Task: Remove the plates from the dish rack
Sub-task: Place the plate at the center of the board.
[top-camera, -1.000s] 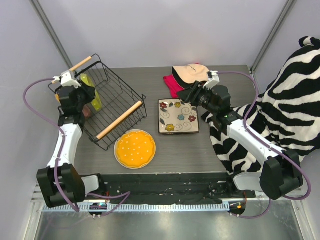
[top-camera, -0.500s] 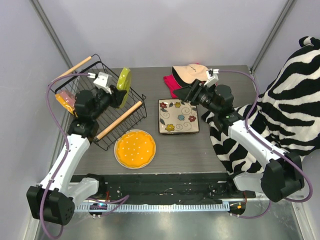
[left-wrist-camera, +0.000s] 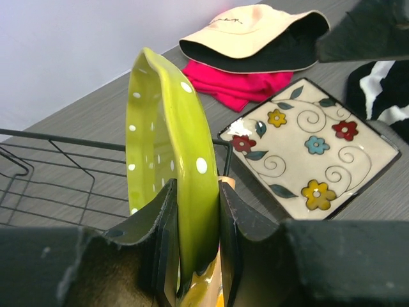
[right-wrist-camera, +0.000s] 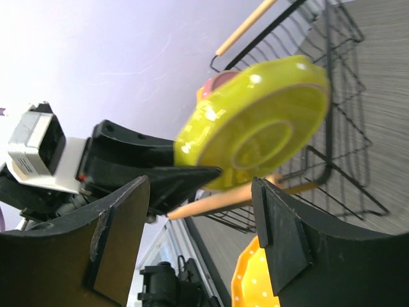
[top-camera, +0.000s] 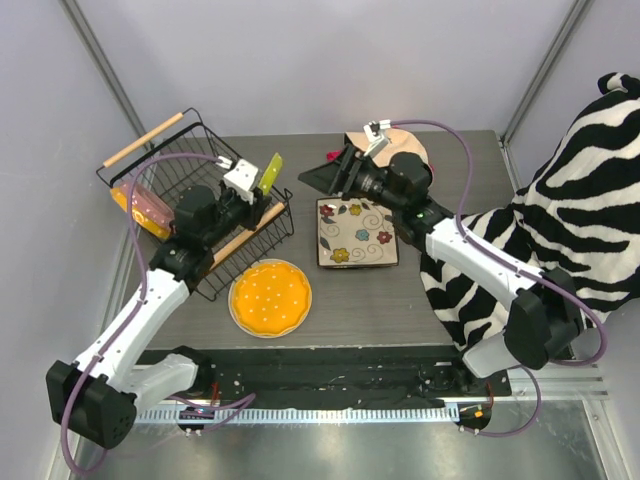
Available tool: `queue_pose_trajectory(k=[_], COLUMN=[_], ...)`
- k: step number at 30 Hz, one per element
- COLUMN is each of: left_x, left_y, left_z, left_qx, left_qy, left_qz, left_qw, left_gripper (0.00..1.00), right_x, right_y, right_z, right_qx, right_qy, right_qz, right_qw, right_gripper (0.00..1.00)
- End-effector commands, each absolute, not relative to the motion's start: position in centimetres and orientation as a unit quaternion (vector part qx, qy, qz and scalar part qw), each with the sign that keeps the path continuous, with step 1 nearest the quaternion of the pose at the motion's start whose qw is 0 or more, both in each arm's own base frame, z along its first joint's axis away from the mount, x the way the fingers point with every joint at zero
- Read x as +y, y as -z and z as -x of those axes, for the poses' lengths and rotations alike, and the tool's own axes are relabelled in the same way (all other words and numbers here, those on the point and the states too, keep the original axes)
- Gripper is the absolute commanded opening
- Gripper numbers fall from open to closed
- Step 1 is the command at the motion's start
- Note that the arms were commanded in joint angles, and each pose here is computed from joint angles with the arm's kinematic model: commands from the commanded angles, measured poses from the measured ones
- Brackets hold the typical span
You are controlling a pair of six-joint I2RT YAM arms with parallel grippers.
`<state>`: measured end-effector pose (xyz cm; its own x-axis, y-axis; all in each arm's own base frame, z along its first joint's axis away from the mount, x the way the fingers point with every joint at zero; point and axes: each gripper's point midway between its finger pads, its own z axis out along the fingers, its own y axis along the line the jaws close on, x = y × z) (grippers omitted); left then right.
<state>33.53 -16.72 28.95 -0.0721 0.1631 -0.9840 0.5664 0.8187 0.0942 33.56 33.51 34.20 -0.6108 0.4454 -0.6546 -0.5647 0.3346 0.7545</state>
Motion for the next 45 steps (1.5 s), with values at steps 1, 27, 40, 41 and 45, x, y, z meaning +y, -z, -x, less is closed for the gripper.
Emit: queue_pose_trajectory(k=[1,27,40,41,45], left_x=[-18.1,-24.4,-25.1,-25.1,-25.4], left_y=[-35.4,-30.5,-29.5,-29.5,-29.8], left_z=[-33.0,-29.8,-29.5,-29.4,-29.4], left_qx=[0.634,0.621,0.631,0.631,0.633], left_qy=[0.134,0.028,0.042,0.045,0.055], left_qz=[-0.284,-0.423,-0.429,-0.429,-0.424], left_qw=[0.706,0.659,0.645,0.644,0.646], left_gripper=[0.00,0.00,0.06,0.08,0.20], right_x=[35.7,39.7,39.5,39.7,39.9], right_y=[-36.7,-31.6,-31.3,-31.4,-30.9], right_z=[-33.1,-35.6,-35.6,-35.4,-35.7], right_qx=[0.670,0.717,0.707,0.705,0.704], right_qy=[-0.592,-0.582,-0.594,-0.599,-0.605], right_qz=[0.062,0.010,-0.004,-0.001,-0.004], right_qw=[0.443,0.383,0.384,0.381,0.372], right_gripper=[0.73,0.70,0.24,0.21,0.05])
